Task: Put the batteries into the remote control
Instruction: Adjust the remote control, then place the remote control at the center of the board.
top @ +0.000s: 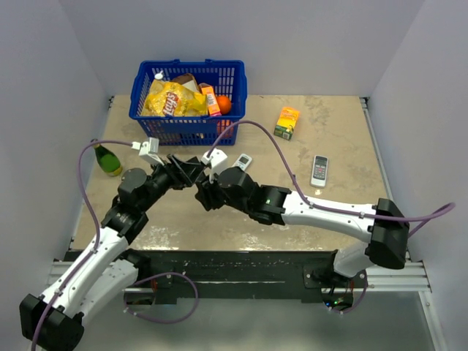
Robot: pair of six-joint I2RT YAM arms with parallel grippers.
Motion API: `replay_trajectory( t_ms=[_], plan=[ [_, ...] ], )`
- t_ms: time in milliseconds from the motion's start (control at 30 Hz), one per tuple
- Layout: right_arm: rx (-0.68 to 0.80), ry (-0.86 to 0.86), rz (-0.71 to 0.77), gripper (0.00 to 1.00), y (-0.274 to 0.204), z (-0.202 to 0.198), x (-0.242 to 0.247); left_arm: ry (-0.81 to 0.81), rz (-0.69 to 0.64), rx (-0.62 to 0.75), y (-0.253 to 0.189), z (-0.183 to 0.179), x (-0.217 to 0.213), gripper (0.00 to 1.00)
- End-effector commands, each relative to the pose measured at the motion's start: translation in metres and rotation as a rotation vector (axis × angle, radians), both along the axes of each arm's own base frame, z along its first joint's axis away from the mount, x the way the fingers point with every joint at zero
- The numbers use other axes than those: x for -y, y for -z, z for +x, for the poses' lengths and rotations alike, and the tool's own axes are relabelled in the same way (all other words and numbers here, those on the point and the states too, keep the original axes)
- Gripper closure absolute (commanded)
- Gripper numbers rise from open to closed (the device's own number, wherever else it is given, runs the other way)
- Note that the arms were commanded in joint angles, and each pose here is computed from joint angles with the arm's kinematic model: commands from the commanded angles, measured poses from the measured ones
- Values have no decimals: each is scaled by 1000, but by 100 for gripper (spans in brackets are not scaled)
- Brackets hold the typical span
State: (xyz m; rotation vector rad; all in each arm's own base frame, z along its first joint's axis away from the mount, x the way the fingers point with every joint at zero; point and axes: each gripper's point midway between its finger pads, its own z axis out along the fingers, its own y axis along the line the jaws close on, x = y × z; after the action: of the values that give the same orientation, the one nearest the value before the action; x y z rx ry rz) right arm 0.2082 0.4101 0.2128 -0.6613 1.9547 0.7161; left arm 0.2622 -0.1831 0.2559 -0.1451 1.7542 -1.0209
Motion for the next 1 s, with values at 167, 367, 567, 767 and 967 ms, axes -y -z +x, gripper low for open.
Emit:
replay_trajectory(
  t_ms=[167, 367, 567, 767, 967],
  plan=[
    [30, 78, -103, 100, -1, 4, 47, -196, 153, 141, -46, 4, -44, 2],
    [-17, 180, -167, 100, 19, 13, 90, -305, 298, 213, -69, -3, -76, 0],
    [-101, 369, -236, 100, 46, 37, 162, -436, 433, 279, -85, -19, -116, 0],
    [-247, 527, -275, 100, 89, 48, 221, -496, 490, 325, -79, -29, -134, 0],
    [-359, 561, -341, 100, 130, 39, 240, -522, 495, 314, -58, -30, -140, 0]
  ],
)
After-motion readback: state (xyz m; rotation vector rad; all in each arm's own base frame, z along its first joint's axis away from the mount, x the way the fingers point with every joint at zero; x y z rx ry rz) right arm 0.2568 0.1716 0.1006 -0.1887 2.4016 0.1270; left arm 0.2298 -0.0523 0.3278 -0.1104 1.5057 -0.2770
